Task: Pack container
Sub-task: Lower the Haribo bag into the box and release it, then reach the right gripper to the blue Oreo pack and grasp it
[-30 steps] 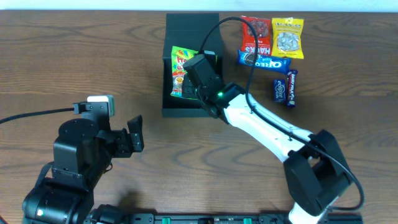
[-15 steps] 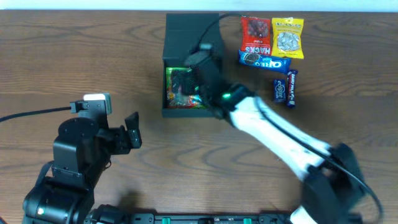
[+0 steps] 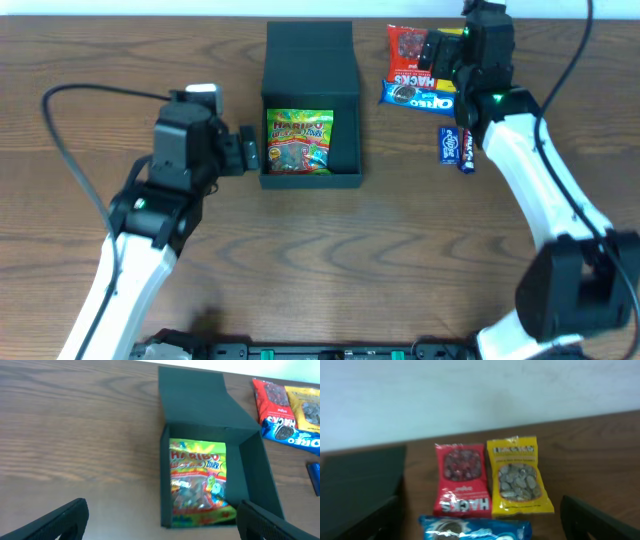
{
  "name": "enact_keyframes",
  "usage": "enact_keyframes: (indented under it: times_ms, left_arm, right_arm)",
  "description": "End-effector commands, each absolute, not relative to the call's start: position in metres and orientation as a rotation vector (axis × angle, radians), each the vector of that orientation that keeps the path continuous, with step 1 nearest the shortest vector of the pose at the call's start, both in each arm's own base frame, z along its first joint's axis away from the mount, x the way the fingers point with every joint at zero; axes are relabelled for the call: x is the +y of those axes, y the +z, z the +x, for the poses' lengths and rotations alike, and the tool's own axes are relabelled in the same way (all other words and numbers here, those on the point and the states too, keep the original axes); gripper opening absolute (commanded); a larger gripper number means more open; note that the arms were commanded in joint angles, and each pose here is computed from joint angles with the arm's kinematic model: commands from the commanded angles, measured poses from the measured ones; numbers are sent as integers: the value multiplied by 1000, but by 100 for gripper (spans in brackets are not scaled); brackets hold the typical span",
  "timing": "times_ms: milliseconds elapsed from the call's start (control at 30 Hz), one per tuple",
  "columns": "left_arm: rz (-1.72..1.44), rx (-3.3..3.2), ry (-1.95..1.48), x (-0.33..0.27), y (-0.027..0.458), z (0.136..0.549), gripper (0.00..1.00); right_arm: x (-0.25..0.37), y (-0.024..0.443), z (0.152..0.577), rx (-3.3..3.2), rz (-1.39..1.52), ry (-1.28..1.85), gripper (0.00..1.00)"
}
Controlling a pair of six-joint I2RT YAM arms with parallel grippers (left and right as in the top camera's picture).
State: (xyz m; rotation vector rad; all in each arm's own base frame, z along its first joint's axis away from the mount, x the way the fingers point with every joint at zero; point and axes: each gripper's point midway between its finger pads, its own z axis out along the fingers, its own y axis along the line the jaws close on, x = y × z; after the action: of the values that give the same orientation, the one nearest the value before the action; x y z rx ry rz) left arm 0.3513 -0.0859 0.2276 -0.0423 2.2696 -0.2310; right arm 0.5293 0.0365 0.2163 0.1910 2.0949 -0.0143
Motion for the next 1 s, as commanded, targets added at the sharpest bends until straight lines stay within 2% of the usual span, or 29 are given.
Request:
enact_keyframes:
  times_ms: [0,233,500,600,700,867,967]
  left_arm:
    - [-49,2300,-283,-96,214,363,95]
    - [-62,2326,-290,-100,198,373,95]
    - [-62,2334,-288,-100,197,372,95]
    - [-63,2345,-285,-99,195,371,95]
    - [-63,2357,-282,-99,193,369,95]
    - [-63,2360,-280,-98,192,368,95]
    - [-63,2361,-280,-98,192,368,95]
  right_arm:
    - [43,185,543,2158,89,6,99]
    - [61,147,614,2206,-34,-30,99]
    - [72,100,665,2232,-43,-31,92]
    - [76,81,652,2331,-63,-41,96]
    - [83,88,627,2426,-116,-55,99]
    - [97,120,603,2406,-570,-184,99]
    - [107,116,582,2411,-852,-145,99]
